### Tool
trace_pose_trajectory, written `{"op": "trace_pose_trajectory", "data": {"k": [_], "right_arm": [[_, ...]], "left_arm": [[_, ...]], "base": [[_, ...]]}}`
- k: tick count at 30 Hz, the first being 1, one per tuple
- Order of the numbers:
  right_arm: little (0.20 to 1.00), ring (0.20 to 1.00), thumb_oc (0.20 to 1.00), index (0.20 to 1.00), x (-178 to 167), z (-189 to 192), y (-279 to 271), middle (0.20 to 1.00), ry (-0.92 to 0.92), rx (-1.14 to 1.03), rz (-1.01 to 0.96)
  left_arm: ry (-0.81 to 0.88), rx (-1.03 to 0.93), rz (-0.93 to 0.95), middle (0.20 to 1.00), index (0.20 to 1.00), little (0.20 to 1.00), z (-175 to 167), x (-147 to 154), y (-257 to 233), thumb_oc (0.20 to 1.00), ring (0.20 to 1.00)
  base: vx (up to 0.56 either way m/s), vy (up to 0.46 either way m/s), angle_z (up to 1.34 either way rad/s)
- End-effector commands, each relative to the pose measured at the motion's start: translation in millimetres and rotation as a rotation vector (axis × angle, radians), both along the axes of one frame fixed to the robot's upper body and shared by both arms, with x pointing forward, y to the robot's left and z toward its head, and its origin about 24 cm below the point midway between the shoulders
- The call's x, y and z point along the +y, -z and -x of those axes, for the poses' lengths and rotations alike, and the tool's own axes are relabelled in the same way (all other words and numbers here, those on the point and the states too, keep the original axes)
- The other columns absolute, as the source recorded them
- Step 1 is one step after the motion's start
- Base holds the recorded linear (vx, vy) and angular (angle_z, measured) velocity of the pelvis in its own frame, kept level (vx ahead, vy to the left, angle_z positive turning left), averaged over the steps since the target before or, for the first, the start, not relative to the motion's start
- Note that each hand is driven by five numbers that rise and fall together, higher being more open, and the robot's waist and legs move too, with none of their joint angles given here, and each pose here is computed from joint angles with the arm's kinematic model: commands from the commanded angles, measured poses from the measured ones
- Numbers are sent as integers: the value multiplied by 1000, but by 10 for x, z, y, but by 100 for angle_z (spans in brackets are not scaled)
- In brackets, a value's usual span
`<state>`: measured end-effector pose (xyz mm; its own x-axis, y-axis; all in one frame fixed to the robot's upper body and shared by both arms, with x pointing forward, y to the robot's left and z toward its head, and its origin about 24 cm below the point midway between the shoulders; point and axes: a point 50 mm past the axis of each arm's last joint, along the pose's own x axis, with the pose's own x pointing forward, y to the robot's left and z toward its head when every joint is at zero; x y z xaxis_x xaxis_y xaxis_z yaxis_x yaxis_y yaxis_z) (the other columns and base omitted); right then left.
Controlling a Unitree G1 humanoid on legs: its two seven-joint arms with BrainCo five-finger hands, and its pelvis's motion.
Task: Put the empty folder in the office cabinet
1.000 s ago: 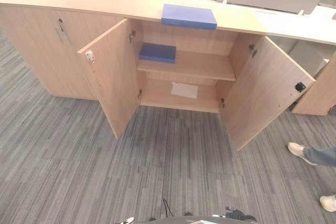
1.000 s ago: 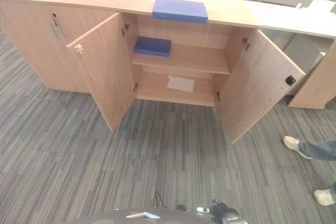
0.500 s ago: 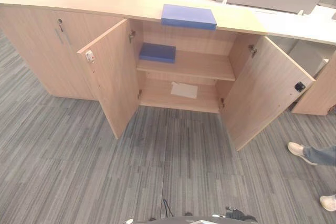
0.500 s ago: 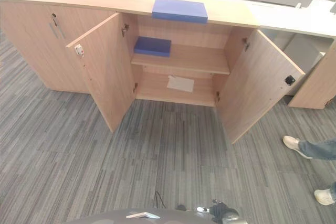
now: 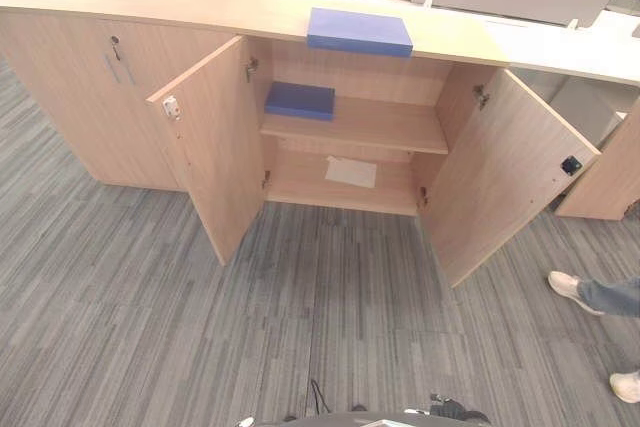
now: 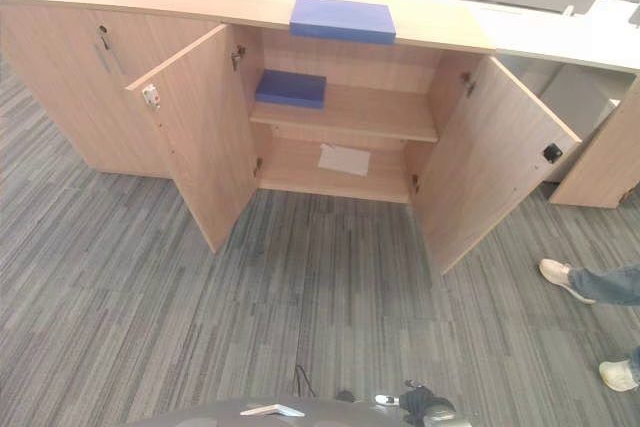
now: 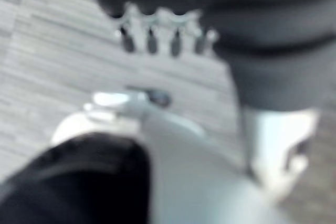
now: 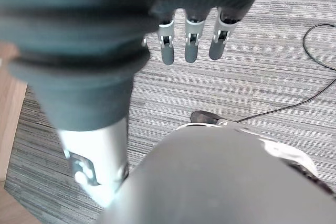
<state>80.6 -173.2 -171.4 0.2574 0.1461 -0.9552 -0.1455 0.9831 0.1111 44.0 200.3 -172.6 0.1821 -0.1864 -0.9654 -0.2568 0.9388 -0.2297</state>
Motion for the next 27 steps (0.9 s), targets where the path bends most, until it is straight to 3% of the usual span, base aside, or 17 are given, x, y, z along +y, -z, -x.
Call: {"op": "trace_pose_trajectory", "data": {"k": [1, 23, 27], "right_arm": [[1000, 1000, 1000, 1000, -202, -138, -41, 1000, -11, -11, 75], [1000, 1000, 1000, 1000, -309, -100, -46, 1000, -10, -32, 118], [1000, 1000, 1000, 1000, -297, -456, -176, 1000, 74, -277, 179]], "left_arm": [[29, 2, 58, 1000, 1000, 1000, -155, -265, 17, 1000, 1000], [16, 30, 56, 1000, 1000, 1000, -204, -218, 2, 1000, 1000], [50, 32, 21, 1000, 1000, 1000, -237, -167, -7, 1000, 1000]], "base": [[0, 0, 0], [14, 15, 0], [13, 54, -2]]}}
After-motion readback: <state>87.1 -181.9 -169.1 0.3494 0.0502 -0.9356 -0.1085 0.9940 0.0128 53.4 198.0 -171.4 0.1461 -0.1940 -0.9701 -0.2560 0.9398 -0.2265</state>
